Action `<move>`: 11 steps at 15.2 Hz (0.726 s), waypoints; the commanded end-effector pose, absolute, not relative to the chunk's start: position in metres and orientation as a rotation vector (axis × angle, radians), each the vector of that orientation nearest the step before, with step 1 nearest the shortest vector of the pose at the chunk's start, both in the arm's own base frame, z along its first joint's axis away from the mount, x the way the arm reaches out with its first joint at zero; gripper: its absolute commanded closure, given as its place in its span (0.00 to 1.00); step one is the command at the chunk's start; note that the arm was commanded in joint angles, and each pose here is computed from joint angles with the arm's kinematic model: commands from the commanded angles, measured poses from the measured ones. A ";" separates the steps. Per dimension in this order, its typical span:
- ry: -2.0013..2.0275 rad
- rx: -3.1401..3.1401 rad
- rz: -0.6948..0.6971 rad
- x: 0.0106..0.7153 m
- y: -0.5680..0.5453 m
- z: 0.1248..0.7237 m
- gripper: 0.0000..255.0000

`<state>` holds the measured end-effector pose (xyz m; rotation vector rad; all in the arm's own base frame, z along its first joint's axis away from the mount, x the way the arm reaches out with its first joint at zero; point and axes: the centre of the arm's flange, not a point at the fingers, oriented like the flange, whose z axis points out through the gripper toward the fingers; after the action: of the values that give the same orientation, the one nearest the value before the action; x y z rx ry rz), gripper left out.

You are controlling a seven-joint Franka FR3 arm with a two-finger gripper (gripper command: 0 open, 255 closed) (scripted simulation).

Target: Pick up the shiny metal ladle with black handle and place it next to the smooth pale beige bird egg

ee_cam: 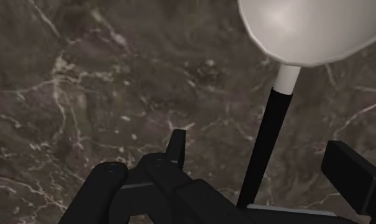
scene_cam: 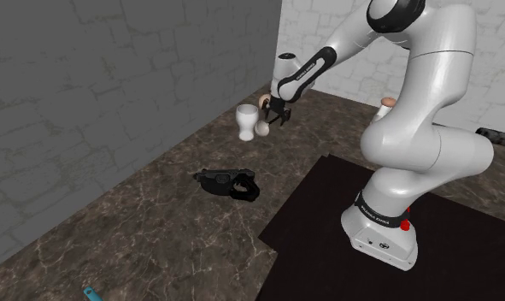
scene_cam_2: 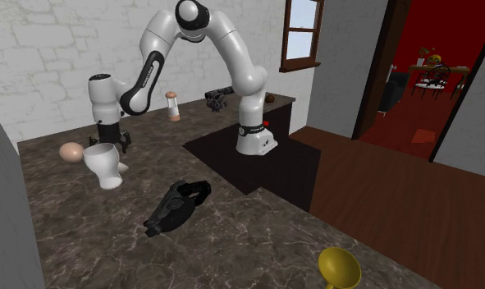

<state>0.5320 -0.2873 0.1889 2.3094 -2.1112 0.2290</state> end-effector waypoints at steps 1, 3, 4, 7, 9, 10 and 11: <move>-2.111 2.309 0.229 0.529 -0.285 0.210 0.00; -2.111 2.309 0.229 0.527 -0.283 0.233 0.00; -2.111 2.309 0.229 0.527 -0.283 0.233 0.00; -2.111 2.309 0.229 0.527 -0.283 0.233 0.00; -2.111 2.309 0.229 0.527 -0.283 0.233 0.00; -2.111 2.309 0.229 0.527 -0.283 0.233 0.00; -2.111 2.309 0.229 0.527 -0.283 0.233 0.00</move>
<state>0.5268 -0.2825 0.2331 2.3093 -2.1110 0.2292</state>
